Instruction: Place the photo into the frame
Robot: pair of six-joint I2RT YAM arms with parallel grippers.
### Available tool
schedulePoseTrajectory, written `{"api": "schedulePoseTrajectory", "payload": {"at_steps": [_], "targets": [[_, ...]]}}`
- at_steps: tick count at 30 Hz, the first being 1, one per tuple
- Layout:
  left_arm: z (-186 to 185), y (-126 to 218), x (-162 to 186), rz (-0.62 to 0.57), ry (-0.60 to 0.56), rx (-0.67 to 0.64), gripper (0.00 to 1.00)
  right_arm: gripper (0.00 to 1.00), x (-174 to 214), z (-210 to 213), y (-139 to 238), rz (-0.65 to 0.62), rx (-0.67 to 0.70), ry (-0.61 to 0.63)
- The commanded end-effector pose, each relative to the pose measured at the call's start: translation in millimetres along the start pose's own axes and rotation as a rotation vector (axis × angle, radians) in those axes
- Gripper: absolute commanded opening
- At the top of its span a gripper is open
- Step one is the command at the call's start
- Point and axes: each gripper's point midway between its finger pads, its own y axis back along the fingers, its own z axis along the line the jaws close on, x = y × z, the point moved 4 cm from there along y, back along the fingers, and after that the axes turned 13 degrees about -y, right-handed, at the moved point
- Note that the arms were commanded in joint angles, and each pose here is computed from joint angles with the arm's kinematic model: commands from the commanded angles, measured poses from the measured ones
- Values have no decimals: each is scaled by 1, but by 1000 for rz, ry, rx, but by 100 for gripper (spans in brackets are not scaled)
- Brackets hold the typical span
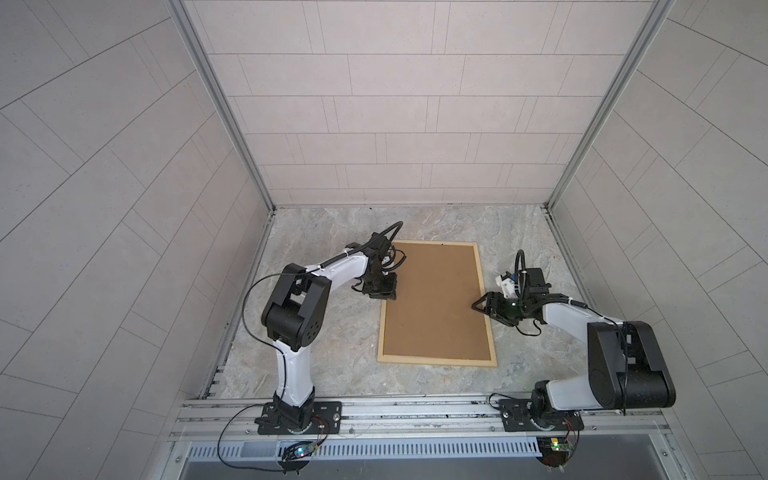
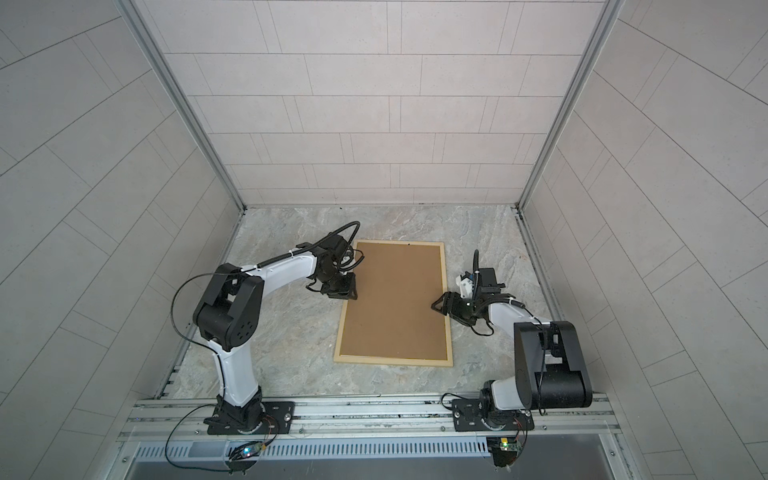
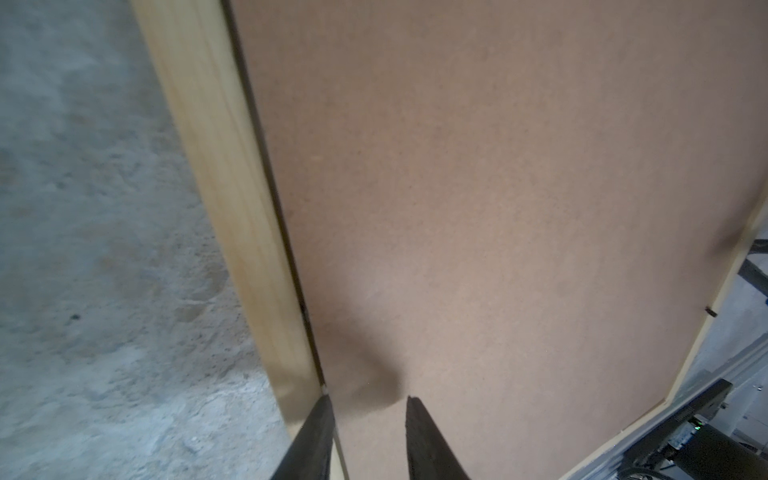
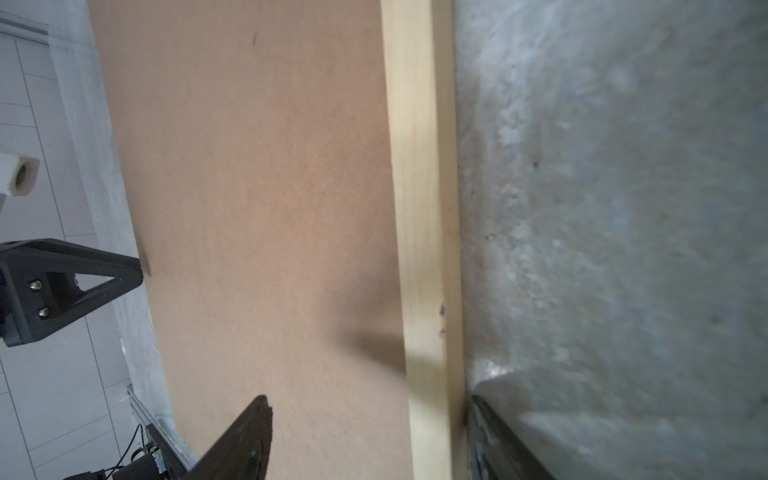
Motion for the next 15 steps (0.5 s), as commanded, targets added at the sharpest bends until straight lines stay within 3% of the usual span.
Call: {"api": "schedulePoseTrajectory", "payload": {"at_steps": [1, 15], "targets": [[-50, 10, -13, -73, -77, 255, 35, 69, 24, -13, -15, 110, -1, -58], [-59, -6, -2, -59, -79, 309, 30, 69, 23, -15, -20, 122, 10, -63]]}}
